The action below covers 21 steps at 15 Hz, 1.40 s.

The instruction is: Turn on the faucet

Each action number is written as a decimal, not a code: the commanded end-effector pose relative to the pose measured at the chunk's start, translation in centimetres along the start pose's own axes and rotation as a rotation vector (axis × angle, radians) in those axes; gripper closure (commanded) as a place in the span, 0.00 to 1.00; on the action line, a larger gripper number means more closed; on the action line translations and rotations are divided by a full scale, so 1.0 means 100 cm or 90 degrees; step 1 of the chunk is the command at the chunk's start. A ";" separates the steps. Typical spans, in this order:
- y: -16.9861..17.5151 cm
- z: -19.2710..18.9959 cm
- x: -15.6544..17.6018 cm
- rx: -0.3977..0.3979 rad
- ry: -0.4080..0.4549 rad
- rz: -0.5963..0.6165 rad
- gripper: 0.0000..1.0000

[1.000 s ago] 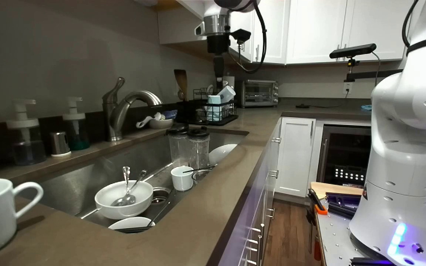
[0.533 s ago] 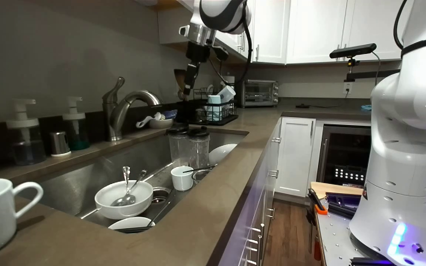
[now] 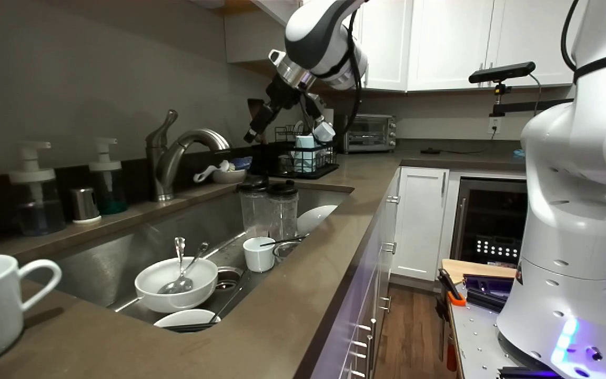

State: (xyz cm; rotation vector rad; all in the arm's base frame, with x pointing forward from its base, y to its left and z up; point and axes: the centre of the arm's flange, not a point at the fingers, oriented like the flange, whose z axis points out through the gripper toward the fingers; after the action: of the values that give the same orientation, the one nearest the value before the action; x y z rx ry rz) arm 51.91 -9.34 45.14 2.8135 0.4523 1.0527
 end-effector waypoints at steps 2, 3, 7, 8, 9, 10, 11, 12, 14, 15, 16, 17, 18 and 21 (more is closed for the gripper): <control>-0.002 0.000 0.000 0.003 0.004 0.000 0.00; -0.001 0.000 0.000 0.003 0.004 0.001 0.00; -0.004 0.005 0.008 -0.001 0.023 -0.001 0.00; -0.006 0.004 0.013 0.004 0.024 -0.005 0.00; -0.010 0.003 0.020 0.010 0.031 -0.010 0.00; -0.014 0.003 0.027 0.007 0.040 -0.016 0.00; -0.018 0.002 0.035 0.008 0.051 -0.025 0.00; -0.021 0.003 0.044 -0.001 0.058 -0.030 0.00; -0.025 0.003 0.059 -0.012 0.069 -0.038 0.00; -0.027 0.001 0.065 -0.019 0.074 -0.041 0.00; -0.028 0.002 0.070 -0.016 0.083 -0.041 0.00; -0.028 0.007 0.076 -0.013 0.094 -0.038 0.00; -0.029 0.014 0.081 -0.006 0.100 -0.039 0.00; -0.038 0.031 0.100 0.019 0.123 -0.028 0.00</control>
State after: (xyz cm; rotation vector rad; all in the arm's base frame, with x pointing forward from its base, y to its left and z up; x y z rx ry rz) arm 57.05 -3.24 49.04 2.7379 0.5343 1.2473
